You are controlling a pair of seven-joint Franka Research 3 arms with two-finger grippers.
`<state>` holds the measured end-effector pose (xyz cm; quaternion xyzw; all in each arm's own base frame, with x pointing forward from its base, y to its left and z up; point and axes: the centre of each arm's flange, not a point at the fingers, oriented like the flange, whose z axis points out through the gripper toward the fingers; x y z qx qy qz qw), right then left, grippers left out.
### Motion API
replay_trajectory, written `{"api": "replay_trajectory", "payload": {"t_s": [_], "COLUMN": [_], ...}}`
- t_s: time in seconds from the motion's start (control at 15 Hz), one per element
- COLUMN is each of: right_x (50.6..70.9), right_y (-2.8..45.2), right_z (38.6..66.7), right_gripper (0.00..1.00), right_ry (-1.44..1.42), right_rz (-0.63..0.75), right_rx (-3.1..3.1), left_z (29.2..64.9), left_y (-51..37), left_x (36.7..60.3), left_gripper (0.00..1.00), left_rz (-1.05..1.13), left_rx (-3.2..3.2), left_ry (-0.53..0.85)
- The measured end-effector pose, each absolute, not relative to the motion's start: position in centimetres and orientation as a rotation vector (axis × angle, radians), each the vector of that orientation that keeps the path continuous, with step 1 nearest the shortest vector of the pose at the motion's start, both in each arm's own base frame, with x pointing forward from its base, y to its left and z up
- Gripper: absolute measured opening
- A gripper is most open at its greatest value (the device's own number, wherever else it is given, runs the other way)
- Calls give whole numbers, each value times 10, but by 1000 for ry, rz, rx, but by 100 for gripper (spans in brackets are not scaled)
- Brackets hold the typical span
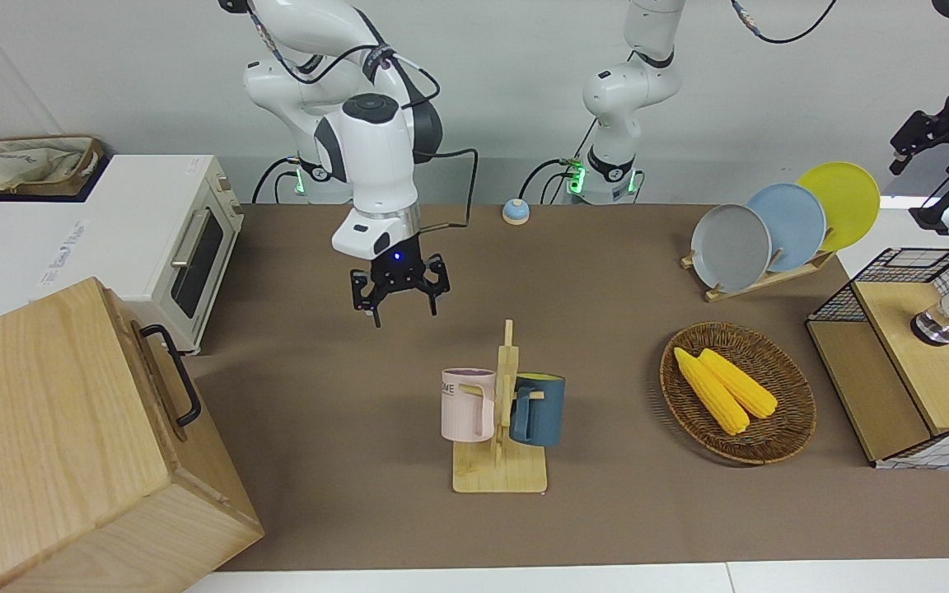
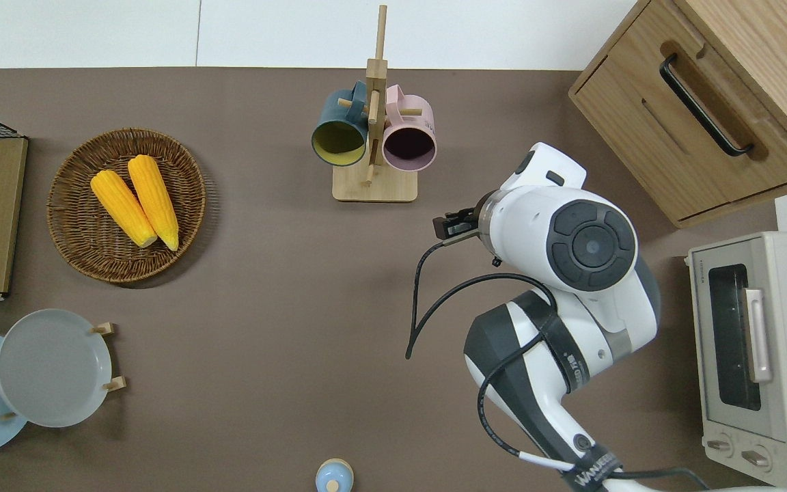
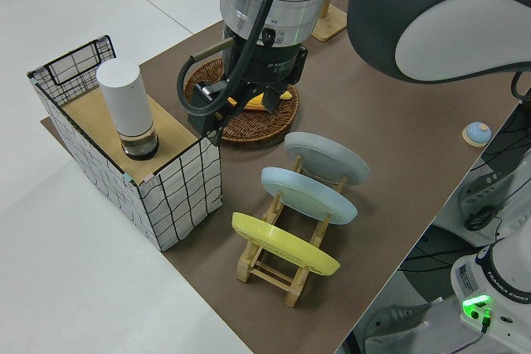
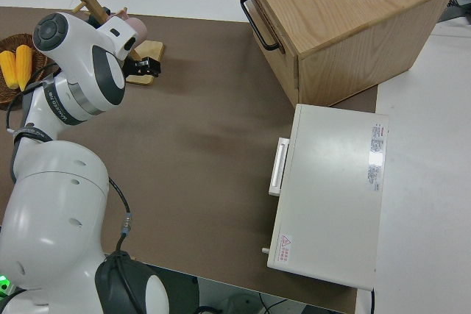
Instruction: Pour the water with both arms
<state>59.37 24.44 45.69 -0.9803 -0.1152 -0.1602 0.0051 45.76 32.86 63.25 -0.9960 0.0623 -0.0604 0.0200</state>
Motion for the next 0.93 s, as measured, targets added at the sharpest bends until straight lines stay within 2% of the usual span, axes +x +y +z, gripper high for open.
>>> {"api": "replay_trajectory", "payload": {"t_s": [0.27, 0.6, 0.73, 0.93], "right_x": [625, 654, 667, 676], "right_y": [283, 294, 293, 295], "right_z": [463, 449, 449, 450], "right_gripper": [93, 89, 87, 81], "right_ry": [-486, -554, -580, -585], "right_rz": [-646, -756, -799, -839], "right_rx": [-3028, -3011, -3009, -2984], "left_z": [627, 624, 610, 586], "left_y": [344, 378, 382, 382], "left_x": [473, 478, 494, 518], "left_gripper": [100, 100, 100, 100], "left_rz": [-302, -567, -727, -849], "left_rx": [-3021, -2995, -3007, -2997], "left_ry": [159, -11, -95, -171]}}
